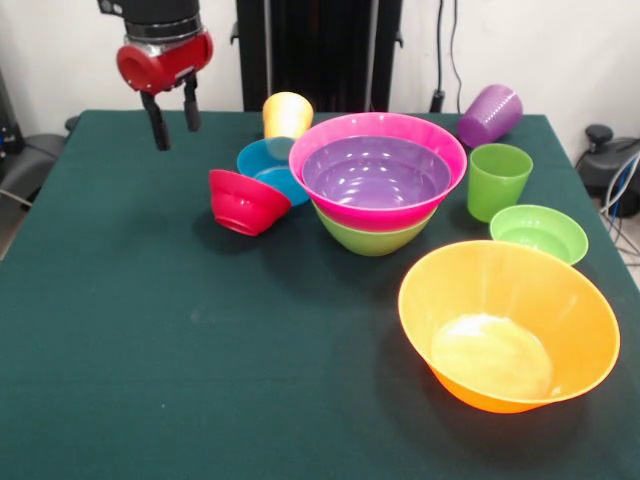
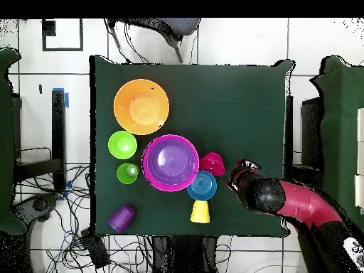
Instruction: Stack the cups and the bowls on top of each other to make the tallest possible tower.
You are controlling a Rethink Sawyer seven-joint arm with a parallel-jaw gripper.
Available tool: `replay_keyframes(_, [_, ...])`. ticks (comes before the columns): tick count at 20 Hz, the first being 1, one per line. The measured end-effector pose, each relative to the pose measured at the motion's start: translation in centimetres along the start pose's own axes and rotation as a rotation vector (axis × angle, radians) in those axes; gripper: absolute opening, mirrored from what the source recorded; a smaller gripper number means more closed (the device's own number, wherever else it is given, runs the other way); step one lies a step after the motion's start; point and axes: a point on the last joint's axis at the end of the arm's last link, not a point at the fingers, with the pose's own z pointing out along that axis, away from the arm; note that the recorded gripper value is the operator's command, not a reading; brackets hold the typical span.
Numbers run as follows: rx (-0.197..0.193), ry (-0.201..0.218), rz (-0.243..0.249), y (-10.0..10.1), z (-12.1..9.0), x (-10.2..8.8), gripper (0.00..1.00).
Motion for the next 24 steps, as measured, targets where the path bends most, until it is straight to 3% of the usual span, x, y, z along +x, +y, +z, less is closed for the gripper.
replay_keyframes(4, [-0.047,-0.018,0.023,1.3,2.0,1.1,1.00])
replay_keyframes(11, [-0.108,-0.057,0.029,3.0,4.5,0.6,1.00])
replay_keyframes(17, [-0.120,-0.122,0.063,2.9,5.1,1.0,1.00])
replay_keyframes(24, [-0.090,-0.235,0.106,1.9,3.8,1.8,1.00])
